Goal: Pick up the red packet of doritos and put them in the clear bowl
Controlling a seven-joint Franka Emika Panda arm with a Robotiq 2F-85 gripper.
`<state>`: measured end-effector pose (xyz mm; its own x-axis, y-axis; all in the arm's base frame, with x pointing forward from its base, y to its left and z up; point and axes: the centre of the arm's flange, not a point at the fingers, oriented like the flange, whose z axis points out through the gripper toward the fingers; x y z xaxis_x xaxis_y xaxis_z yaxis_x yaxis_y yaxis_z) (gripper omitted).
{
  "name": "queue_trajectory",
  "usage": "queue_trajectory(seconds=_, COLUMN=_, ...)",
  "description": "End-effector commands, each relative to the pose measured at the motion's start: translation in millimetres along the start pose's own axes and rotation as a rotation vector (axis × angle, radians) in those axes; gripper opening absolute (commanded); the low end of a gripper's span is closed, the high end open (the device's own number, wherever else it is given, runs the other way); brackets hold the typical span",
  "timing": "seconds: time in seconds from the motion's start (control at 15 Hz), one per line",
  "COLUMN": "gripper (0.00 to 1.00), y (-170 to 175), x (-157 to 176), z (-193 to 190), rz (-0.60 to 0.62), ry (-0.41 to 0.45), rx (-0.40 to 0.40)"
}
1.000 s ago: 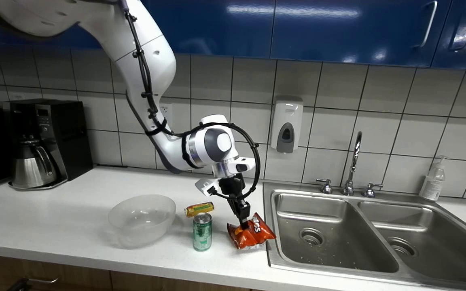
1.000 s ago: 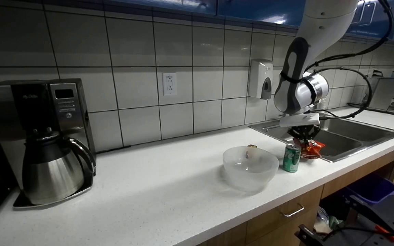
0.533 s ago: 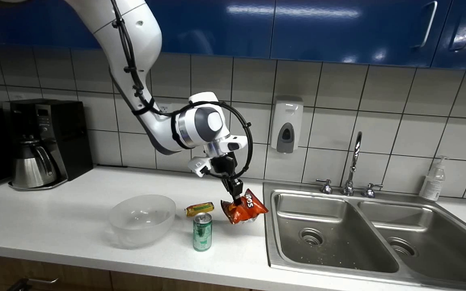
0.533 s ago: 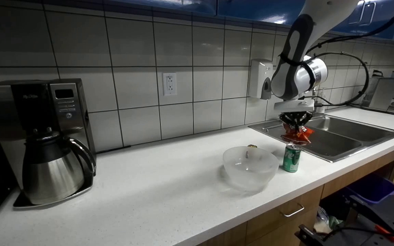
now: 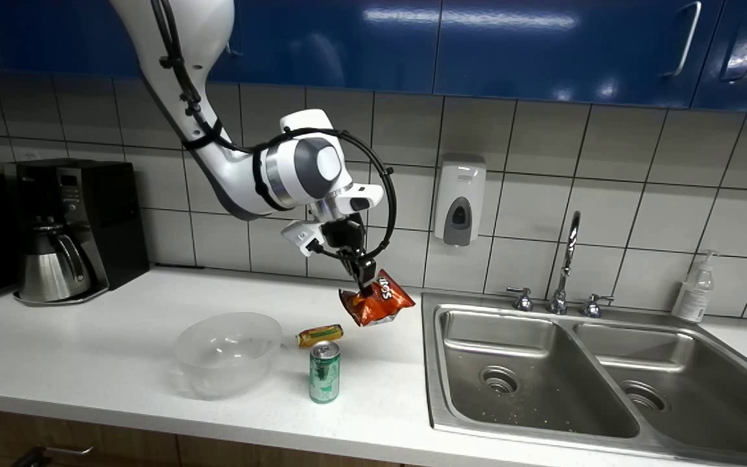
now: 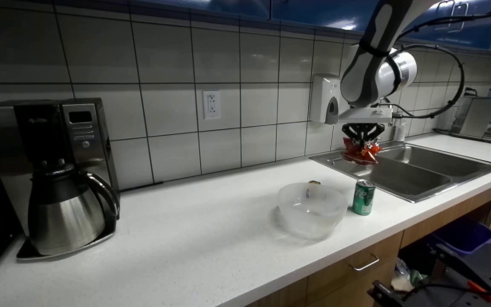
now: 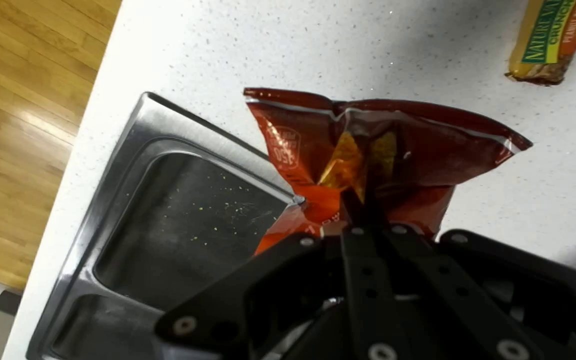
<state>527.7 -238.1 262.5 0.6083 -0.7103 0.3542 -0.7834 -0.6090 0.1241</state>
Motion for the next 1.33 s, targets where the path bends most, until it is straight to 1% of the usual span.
queue_trajectory(seconds=0.0, gripper=0.00, y=-3.3, x=-21.1, z=-38.4, rz=-0.039, ry=0.011, rx=0.088)
queue_trajectory(seconds=0.47, gripper=0.00, y=-42.1, x=-61.8, z=-72.2, rz=-0.118, ry=-0.009, rx=0.197)
queue_trajectory(seconds=0.73, gripper=0.00, y=-61.9, x=-90.2, z=-87.8, rz=-0.180, ry=-0.023, rx=0.239)
queue_trajectory(seconds=1.0, gripper=0.00, y=-71.2, x=-114.6, z=-100.3, rz=-0.233, ry=-0.044, rx=0.276)
queue_trajectory(seconds=1.27, gripper=0.00, y=-69.9, x=-133.5, z=-101.8, rz=-0.289, ry=-0.082, rx=0.301)
